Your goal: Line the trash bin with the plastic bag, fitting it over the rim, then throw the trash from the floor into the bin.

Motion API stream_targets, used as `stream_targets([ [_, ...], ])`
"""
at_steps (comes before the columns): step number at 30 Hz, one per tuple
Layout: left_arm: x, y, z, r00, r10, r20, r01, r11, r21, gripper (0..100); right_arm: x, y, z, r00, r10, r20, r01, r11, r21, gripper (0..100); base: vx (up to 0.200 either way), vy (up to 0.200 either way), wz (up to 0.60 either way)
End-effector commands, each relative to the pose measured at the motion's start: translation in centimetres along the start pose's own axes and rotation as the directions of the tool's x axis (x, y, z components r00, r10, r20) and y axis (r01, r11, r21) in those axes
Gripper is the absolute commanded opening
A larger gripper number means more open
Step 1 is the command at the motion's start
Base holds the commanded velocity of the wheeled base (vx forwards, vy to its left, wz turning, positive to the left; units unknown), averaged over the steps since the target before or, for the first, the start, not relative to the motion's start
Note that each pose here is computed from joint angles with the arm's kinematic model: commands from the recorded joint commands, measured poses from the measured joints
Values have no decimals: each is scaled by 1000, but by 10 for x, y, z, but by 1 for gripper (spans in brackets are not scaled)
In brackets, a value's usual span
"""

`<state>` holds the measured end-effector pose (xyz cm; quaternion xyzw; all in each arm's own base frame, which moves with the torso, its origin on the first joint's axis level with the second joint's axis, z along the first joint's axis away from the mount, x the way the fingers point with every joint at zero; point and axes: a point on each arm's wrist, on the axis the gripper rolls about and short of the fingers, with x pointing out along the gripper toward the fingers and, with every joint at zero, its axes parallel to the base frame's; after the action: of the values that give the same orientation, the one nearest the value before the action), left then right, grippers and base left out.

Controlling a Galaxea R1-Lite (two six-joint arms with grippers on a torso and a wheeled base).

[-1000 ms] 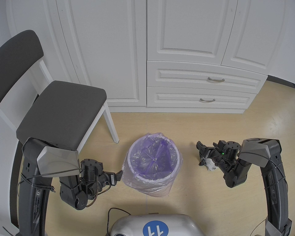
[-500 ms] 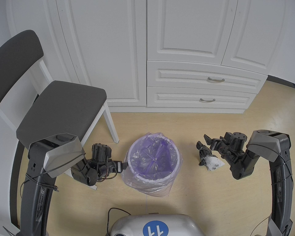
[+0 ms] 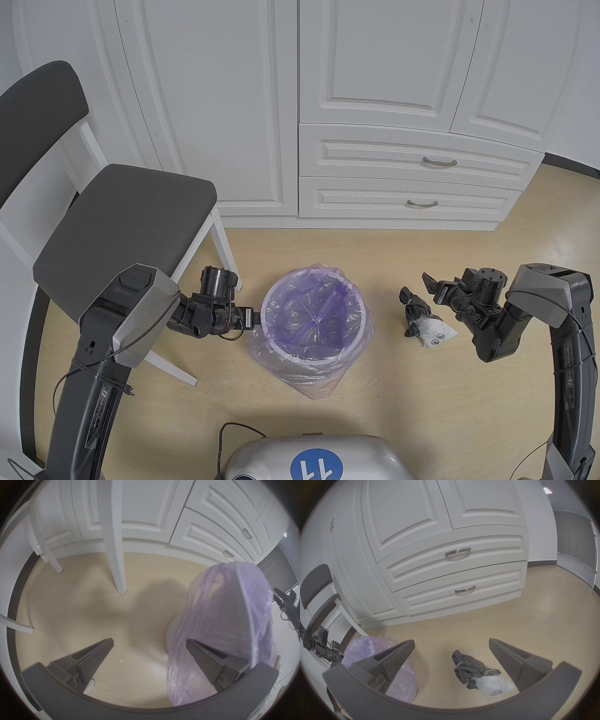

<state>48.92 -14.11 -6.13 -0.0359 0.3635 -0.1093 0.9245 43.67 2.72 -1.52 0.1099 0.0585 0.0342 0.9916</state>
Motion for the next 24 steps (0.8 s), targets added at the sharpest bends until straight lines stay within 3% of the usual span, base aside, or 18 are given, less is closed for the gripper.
stream_targets([
  [1, 19, 17, -3, 999, 30, -28, -30, 999, -19, 100, 1, -5, -13, 999, -8, -31, 8, 1000, -3, 100, 0, 0, 0],
  [6, 11, 22, 5, 999, 33, -10, -33, 999, -27, 100, 0, -5, -16, 999, -10, -39, 10, 1000, -2, 100, 0, 0, 0],
  [11, -31, 23, 14, 1000, 16, 26, -15, 999, -31, 100, -4, -5, -15, 999, -13, -51, 12, 1000, -8, 100, 0, 0, 0],
  [20, -87, 7, -7, 984, -75, 160, 75, 997, 9, 100, -16, 3, -3, 998, -2, -56, -1, 999, -42, 100, 0, 0, 0],
  [24, -110, -4, -8, 980, -96, 175, 93, 995, 26, 100, -24, 6, 5, 998, -1, -55, -2, 999, -53, 100, 0, 0, 0],
])
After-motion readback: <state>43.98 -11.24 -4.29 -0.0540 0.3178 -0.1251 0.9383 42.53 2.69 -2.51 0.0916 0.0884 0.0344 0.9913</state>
